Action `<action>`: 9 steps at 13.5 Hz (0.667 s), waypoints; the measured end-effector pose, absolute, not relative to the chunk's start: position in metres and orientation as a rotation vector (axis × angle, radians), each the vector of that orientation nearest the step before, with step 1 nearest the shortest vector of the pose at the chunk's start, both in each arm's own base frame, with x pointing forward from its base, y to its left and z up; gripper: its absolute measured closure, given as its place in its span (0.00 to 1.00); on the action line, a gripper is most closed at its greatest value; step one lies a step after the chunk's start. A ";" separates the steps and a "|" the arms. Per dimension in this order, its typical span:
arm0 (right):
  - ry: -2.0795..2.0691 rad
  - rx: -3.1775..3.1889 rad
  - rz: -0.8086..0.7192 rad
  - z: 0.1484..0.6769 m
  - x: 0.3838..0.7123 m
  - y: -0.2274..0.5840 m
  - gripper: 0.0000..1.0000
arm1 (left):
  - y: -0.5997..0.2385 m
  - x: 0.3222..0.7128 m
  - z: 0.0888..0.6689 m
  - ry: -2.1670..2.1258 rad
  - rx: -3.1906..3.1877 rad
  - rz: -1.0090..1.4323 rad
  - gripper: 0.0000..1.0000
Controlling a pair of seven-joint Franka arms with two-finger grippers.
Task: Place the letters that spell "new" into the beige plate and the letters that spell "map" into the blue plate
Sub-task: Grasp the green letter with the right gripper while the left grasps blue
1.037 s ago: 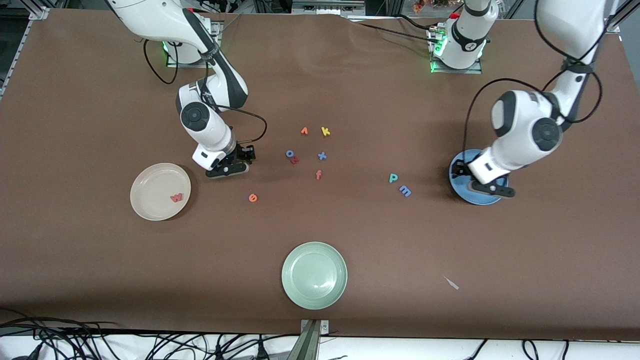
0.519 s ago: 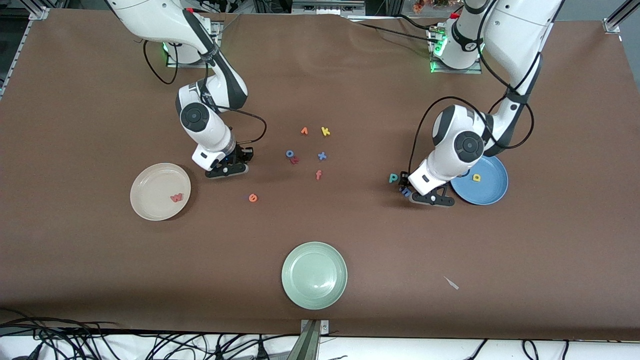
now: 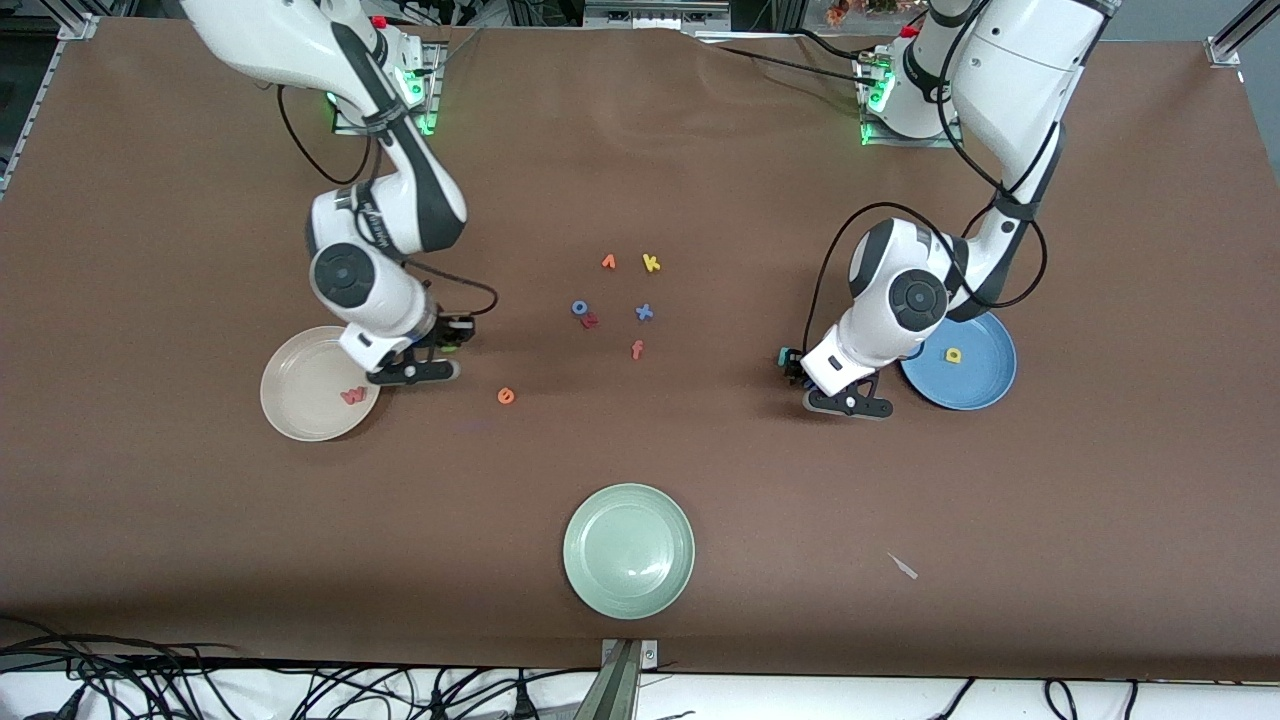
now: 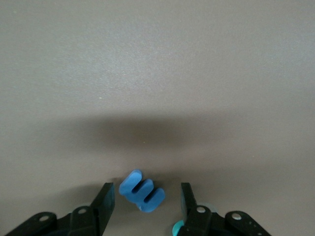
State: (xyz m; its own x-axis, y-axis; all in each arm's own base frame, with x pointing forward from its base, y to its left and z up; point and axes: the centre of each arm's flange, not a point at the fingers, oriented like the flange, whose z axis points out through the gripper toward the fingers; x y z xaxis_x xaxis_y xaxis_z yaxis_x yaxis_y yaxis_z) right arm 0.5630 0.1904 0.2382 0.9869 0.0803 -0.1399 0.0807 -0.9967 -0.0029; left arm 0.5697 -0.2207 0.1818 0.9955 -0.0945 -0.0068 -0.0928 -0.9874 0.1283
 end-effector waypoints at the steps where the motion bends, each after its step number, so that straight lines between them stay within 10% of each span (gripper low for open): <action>1: 0.127 3.123 -0.220 0.243 0.572 0.175 0.74 | -0.222 0.569 0.179 -0.145 3.010 -0.020 0.37; 9: 0.135 3.056 -0.210 0.234 0.604 0.086 0.74 | -0.218 0.570 0.174 -0.134 3.016 -0.022 0.36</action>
State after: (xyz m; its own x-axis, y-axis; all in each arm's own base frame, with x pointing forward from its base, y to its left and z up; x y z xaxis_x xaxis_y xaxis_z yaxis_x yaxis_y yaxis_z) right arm 0.6035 0.0860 0.2339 0.9867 0.0823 -0.1399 0.0926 -0.9933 0.0692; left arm 0.5705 -0.2175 0.1743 0.9960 -0.0890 -0.0089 -0.0872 -0.9886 0.1228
